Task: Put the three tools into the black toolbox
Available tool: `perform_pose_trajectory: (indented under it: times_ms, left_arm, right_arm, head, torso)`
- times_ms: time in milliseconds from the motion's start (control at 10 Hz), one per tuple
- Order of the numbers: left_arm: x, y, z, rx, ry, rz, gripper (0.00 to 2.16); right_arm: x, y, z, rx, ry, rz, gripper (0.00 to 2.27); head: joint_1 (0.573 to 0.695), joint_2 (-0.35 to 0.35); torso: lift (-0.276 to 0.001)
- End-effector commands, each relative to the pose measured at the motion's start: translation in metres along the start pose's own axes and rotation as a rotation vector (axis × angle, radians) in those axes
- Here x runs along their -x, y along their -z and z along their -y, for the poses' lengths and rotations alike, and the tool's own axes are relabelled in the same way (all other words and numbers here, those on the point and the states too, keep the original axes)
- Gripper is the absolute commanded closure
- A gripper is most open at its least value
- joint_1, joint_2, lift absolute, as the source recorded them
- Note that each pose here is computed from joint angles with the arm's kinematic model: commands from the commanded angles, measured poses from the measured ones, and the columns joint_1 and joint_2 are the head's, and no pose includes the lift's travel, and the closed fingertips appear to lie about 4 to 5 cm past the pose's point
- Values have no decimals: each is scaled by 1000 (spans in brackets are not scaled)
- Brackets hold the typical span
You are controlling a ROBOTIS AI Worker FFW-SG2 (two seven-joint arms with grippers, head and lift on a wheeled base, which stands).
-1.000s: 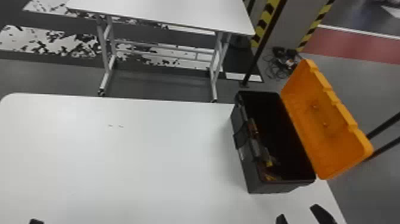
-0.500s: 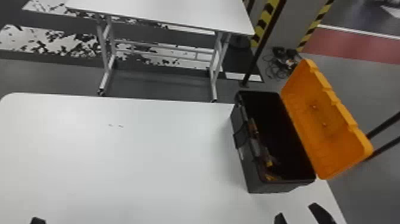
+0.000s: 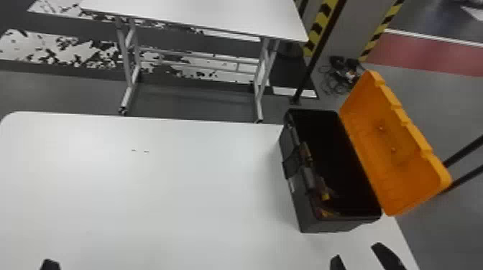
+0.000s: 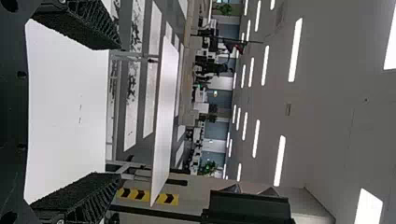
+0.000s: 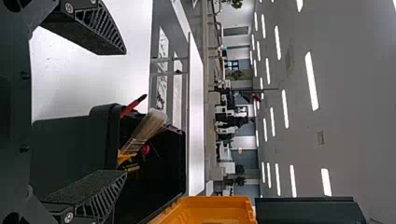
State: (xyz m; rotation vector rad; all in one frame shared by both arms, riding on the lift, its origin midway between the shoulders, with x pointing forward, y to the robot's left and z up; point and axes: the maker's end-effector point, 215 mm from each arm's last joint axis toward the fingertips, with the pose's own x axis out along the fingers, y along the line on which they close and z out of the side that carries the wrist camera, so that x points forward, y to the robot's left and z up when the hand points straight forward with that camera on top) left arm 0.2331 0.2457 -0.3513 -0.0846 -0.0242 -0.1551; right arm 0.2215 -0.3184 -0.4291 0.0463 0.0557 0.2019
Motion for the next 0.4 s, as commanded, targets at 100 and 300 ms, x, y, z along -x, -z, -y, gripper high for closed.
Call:
perform_pose_trajectory:
  times_ms: [100, 300]
  left_arm:
    - [-2, 2, 2, 3, 5, -5, 19]
    - [-2, 2, 4, 4, 10, -5, 19]
  right_arm:
    - [-1, 0, -2, -3, -4, 0, 93]
    - [-2, 0, -5, -3, -8, 2, 97]
  head:
    - [695, -199]
    - [695, -201]
  torso:
    - [-51]
    - [-51]
